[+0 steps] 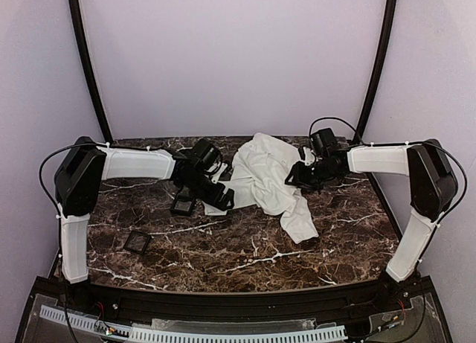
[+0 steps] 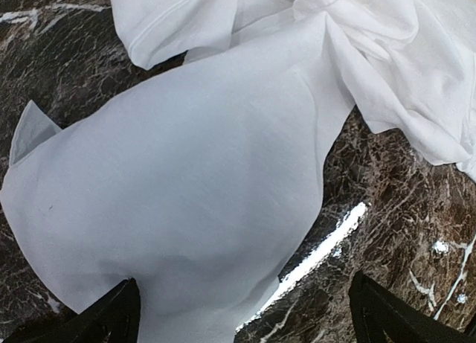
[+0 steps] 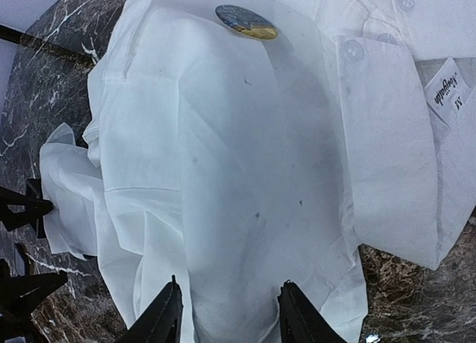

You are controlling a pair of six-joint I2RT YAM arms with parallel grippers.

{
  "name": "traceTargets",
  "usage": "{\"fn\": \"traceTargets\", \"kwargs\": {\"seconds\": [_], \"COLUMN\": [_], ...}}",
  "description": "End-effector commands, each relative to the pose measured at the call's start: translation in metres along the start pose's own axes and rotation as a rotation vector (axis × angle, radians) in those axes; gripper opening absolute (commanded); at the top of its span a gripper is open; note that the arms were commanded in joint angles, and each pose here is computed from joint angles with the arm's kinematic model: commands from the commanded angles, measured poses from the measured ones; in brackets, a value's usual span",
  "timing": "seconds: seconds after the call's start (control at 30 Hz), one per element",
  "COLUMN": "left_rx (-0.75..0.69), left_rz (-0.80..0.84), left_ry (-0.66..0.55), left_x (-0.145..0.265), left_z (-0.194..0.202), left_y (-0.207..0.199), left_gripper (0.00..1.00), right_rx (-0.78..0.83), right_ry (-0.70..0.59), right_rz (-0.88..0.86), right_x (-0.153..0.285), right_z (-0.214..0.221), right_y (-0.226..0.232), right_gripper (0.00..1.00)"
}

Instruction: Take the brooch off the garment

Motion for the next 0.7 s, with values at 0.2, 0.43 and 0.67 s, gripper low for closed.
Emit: {"fn": "traceTargets", "kwargs": {"seconds": [0.2, 0.43, 0.67], "left_rx": [0.042, 0.058, 0.082], "left_rz": [-0.210, -0.267, -0.336], "left_ry": [-0.068, -0.070, -0.044], "left_x": [0.012, 0.005, -0.002], "left_z": [-0.008, -0.005, -0.005], "left_y": [0.020, 0.028, 0.034], "left_gripper": [0.90, 0.71, 0.58], "right_rx": [0.000, 0.000, -0.002], "right_ry": [-0.005, -0.010, -0.021], "right_rz": [-0.002, 0.004, 0.024], "right_x": [-0.003, -0.006, -0.005], "right_z": [0.006, 0.006, 0.004], "right_y": [0.006, 0.008, 0.008], "right_gripper": [0.37, 0.26, 0.15]}}
Point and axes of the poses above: each gripper's point midway between its finger pads, its own x axis back along the fingers, its own y axis along the line the jaws close on, z = x × y, the point moved 7 cm from there along x, back along the fingers, and after that the axes turned 15 degrees about x, right-handed, at the moved point
